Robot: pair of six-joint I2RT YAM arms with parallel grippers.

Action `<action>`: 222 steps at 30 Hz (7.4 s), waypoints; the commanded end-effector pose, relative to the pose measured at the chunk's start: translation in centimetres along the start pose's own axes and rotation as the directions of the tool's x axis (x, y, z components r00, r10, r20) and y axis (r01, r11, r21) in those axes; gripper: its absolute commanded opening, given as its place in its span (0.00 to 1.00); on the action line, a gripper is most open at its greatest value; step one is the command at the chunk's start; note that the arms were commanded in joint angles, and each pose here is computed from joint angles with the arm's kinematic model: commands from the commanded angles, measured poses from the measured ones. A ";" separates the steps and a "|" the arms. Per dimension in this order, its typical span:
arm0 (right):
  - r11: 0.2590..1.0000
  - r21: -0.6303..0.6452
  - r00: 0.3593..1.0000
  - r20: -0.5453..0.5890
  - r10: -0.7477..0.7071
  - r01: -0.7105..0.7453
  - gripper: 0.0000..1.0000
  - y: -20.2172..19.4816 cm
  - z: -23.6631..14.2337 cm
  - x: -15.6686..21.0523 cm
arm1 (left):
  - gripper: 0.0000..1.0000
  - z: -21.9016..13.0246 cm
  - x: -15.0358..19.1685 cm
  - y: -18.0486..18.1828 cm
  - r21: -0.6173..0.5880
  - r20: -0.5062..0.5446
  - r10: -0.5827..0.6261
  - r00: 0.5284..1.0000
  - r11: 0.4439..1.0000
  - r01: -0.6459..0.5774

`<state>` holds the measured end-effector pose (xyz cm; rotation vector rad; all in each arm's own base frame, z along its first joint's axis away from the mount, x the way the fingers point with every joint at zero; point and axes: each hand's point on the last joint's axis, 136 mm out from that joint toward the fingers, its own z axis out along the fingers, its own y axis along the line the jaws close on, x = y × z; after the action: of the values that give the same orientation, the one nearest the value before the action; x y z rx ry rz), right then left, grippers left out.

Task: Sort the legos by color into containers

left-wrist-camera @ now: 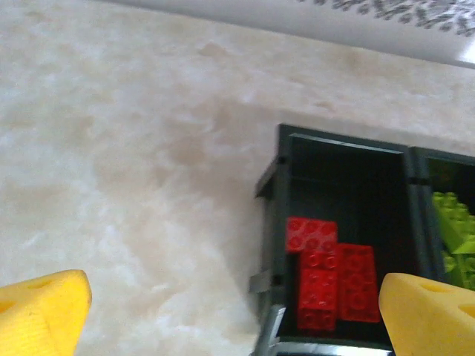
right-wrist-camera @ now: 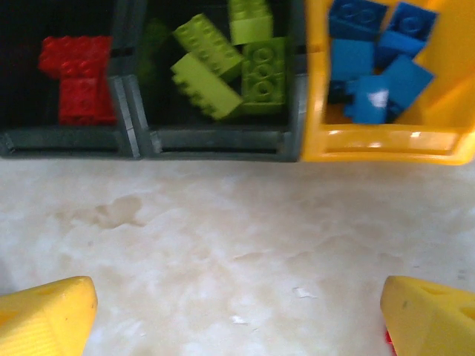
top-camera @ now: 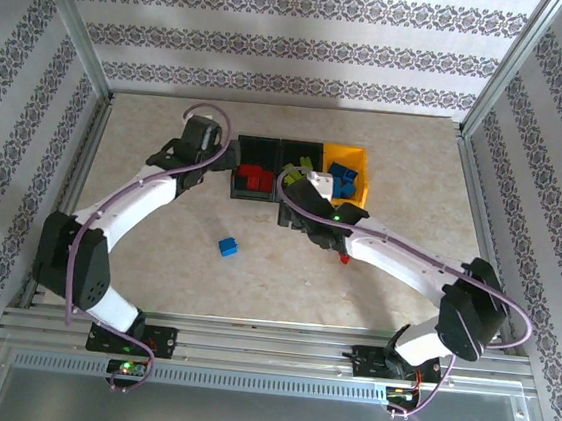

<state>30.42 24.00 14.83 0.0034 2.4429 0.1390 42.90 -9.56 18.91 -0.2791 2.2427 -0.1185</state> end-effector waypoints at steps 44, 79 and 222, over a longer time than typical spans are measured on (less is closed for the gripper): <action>0.920 -0.295 0.833 -0.414 -0.366 0.258 0.64 17.3 8.2 12.8 | 1.00 -3.3 8.9 13.6 -0.244 0.042 -0.288 0.957 0.925 0.290; 0.996 0.087 0.991 -0.129 0.031 -0.020 0.37 -4.6 5.0 -4.2 | 1.00 -4.0 8.3 12.6 -0.177 0.024 -0.277 0.961 0.945 0.277; 0.866 0.132 0.874 0.144 0.464 -0.482 0.98 -21.9 -2.6 -2.9 | 0.19 4.5 4.0 -10.2 0.098 -0.140 0.323 0.936 0.945 -0.312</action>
<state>32.10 1.51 16.68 0.6637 2.2970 0.1605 42.89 -20.62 13.67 0.1543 2.4504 -0.0552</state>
